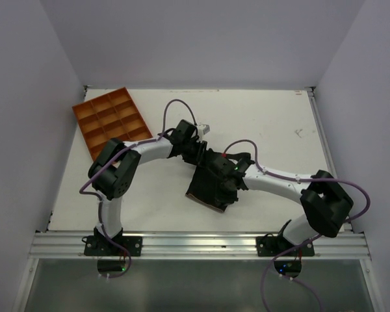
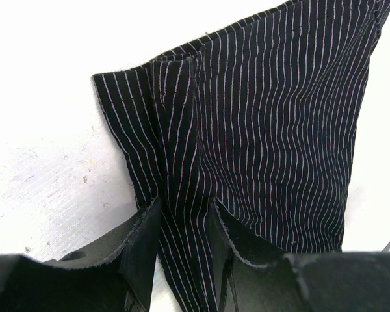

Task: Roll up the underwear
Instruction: Fold the underwear

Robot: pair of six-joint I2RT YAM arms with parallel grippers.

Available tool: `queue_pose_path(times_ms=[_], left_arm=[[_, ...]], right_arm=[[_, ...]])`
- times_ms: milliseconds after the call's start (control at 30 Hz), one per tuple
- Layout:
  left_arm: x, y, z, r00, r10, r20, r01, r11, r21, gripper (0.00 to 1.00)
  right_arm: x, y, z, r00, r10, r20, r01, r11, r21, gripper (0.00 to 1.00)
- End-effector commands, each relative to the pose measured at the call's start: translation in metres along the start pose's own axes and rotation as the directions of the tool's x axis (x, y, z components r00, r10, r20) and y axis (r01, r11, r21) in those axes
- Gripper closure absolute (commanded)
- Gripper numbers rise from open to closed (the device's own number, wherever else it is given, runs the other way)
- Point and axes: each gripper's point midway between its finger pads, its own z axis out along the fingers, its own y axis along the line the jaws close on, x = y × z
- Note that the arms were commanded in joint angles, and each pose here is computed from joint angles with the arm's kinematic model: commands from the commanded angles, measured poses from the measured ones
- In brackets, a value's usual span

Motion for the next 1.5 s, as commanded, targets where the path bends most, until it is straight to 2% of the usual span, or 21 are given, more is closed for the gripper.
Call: queue_pose_path(times_ms=[0,167,300,367,467,633,833,1067,1300,1467], left_arm=[[-0.003,0.004,-0.011,1.000,-0.010,0.017,0.010,1.000,-0.028,0.60],[0.005,0.006,-0.015,0.999,-0.031,0.015,0.032,0.998,-0.045,0.60],[0.000,0.001,-0.031,0.997,-0.065,0.041,0.068,0.996,-0.064,0.60],[0.000,-0.001,-0.039,0.993,-0.106,0.052,0.110,0.991,-0.078,0.54],[-0.012,-0.014,-0.059,0.984,-0.140,0.108,0.146,0.988,-0.050,0.50],[-0.034,-0.025,-0.074,0.982,-0.125,0.145,0.132,0.990,-0.044,0.43],[-0.048,-0.022,-0.052,0.996,-0.047,0.071,0.051,0.997,-0.050,0.43],[-0.038,-0.008,-0.017,0.999,-0.046,0.009,0.047,0.998,-0.049,0.44],[-0.030,0.021,-0.012,0.999,-0.045,-0.010,0.042,0.981,-0.187,0.52],[-0.022,0.031,-0.017,0.999,-0.042,-0.019,0.036,0.970,-0.242,0.53]], right_arm=[[0.011,-0.024,0.016,1.000,0.003,-0.008,-0.002,0.996,0.085,0.78],[0.027,-0.048,0.031,1.000,0.007,-0.030,-0.003,0.991,0.131,0.79],[0.026,-0.069,0.020,0.999,-0.037,-0.016,0.039,0.977,0.209,0.77],[0.021,-0.074,0.011,0.998,-0.054,0.011,0.050,0.972,0.229,0.77],[0.017,-0.075,-0.003,0.998,-0.057,0.042,0.046,0.974,0.224,0.76],[0.008,-0.065,-0.020,0.995,-0.047,0.083,0.031,0.982,0.188,0.74],[-0.003,-0.038,-0.043,0.993,0.003,0.116,-0.012,0.997,0.077,0.69],[-0.014,-0.006,-0.050,0.991,0.041,0.129,-0.038,0.999,-0.026,0.68],[-0.022,0.011,-0.042,0.991,0.047,0.123,-0.043,0.998,-0.035,0.68],[-0.017,0.008,-0.027,0.994,0.049,0.101,-0.047,0.999,-0.018,0.68]])
